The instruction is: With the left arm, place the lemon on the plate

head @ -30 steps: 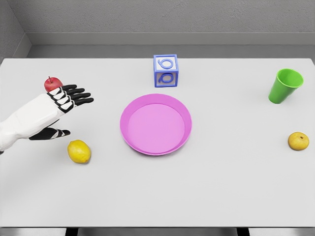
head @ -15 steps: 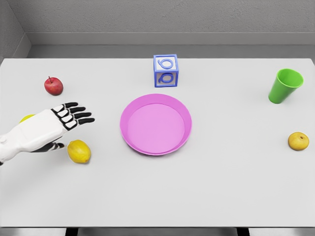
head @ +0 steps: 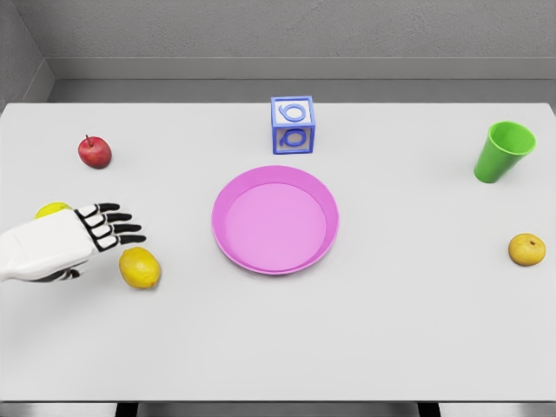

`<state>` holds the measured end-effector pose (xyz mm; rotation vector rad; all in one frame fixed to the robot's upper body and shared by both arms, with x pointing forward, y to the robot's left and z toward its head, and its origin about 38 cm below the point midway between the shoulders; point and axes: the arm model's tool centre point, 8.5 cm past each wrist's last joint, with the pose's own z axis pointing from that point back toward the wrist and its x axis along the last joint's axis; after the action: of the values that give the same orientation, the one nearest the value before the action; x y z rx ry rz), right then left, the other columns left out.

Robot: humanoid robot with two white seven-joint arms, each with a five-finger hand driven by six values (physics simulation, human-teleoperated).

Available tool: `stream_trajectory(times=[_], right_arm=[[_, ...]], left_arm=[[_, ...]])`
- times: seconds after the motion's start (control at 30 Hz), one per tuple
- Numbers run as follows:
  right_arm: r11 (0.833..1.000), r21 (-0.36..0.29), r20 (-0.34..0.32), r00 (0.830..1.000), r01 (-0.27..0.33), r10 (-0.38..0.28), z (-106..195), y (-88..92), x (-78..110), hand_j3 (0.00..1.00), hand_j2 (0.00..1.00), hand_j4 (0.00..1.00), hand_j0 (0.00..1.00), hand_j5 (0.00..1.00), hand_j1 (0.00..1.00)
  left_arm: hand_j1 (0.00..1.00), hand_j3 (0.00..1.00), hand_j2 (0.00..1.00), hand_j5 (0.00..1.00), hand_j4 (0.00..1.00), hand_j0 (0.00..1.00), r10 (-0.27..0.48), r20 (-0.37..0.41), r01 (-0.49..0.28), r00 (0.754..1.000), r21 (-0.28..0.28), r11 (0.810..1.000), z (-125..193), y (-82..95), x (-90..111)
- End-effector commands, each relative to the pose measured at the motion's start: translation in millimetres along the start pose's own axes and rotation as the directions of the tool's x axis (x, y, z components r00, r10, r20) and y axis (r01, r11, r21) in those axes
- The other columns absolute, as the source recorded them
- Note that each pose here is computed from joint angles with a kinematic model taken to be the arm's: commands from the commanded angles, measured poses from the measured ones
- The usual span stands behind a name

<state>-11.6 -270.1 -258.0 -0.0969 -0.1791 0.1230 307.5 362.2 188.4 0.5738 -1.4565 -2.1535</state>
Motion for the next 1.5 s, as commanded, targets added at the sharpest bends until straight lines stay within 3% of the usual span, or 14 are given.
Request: stream_trajectory(times=[0.0,0.03,0.1,0.2,0.37,0.53,0.9,1.03,1.17,1.23,1.47], right_arm=[[1.000,0.000,0.000,1.000,0.001,-0.001,0.0,0.0,0.1,1.00,1.00,1.00,1.00,1.00,1.00],[1.000,0.000,0.000,1.000,0.001,-0.001,0.0,0.0,0.1,1.00,1.00,1.00,1.00,1.00,1.00],[1.000,0.000,0.000,1.000,0.001,-0.001,0.0,0.0,0.1,1.00,1.00,1.00,1.00,1.00,1.00],[1.000,0.000,0.000,1.000,0.001,-0.001,0.0,0.0,0.1,1.00,1.00,1.00,1.00,1.00,1.00],[1.000,0.000,0.000,1.000,0.001,-0.001,0.0,0.0,0.1,1.00,1.00,1.00,1.00,1.00,1.00],[1.000,0.000,0.000,1.000,0.001,-0.001,0.0,0.0,0.1,1.00,1.00,1.00,1.00,1.00,1.00],[1.000,0.000,0.000,1.000,0.001,-0.001,0.0,0.0,0.1,1.00,1.00,1.00,1.00,1.00,1.00],[1.000,0.000,0.000,1.000,0.001,-0.001,0.0,0.0,0.1,1.00,1.00,1.00,1.00,1.00,1.00],[1.000,0.000,0.000,1.000,0.001,-0.001,0.0,0.0,0.1,1.00,1.00,1.00,1.00,1.00,1.00],[1.000,0.000,0.000,1.000,0.001,-0.001,0.0,0.0,0.1,1.00,1.00,1.00,1.00,1.00,1.00],[1.000,0.000,0.000,1.000,0.001,-0.001,0.0,0.0,0.1,1.00,1.00,1.00,1.00,1.00,1.00]], left_arm=[[1.00,1.00,1.00,1.00,1.00,1.00,0.004,0.004,-0.004,1.000,-0.051,0.999,0.9,-3.0,0.1],[1.00,1.00,1.00,1.00,1.00,1.00,0.015,0.005,-0.014,1.000,-0.073,0.997,0.8,-5.0,0.5],[1.00,1.00,1.00,1.00,1.00,1.00,0.128,0.020,-0.124,0.992,-0.135,0.983,2.7,-7.7,2.1],[1.00,1.00,1.00,1.00,1.00,1.00,0.219,0.041,-0.209,0.975,-0.173,0.963,2.5,-11.1,6.6],[1.00,1.00,1.00,1.00,1.00,1.00,0.286,0.057,-0.278,0.957,-0.119,0.953,4.1,-0.1,4.2],[1.00,1.00,1.00,1.00,1.00,1.00,0.298,0.071,-0.294,0.952,-0.054,0.954,2.6,18.0,-2.4],[1.00,1.00,1.00,1.00,1.00,1.00,0.316,0.104,-0.308,0.943,-0.088,0.947,-11.4,3.7,10.6],[1.00,1.00,1.00,1.00,1.00,1.00,0.274,0.103,-0.267,0.956,-0.079,0.960,-23.4,2.0,13.4],[1.00,1.00,1.00,1.00,1.00,1.00,0.274,0.114,-0.267,0.955,-0.074,0.961,-30.7,1.8,16.5],[1.00,1.00,1.00,1.00,1.00,1.00,0.285,0.134,-0.271,0.949,-0.114,0.956,-41.8,-1.4,22.3],[1.00,1.00,1.00,1.00,1.00,1.00,0.286,0.131,-0.270,0.949,-0.124,0.955,-45.0,-2.3,20.3]])
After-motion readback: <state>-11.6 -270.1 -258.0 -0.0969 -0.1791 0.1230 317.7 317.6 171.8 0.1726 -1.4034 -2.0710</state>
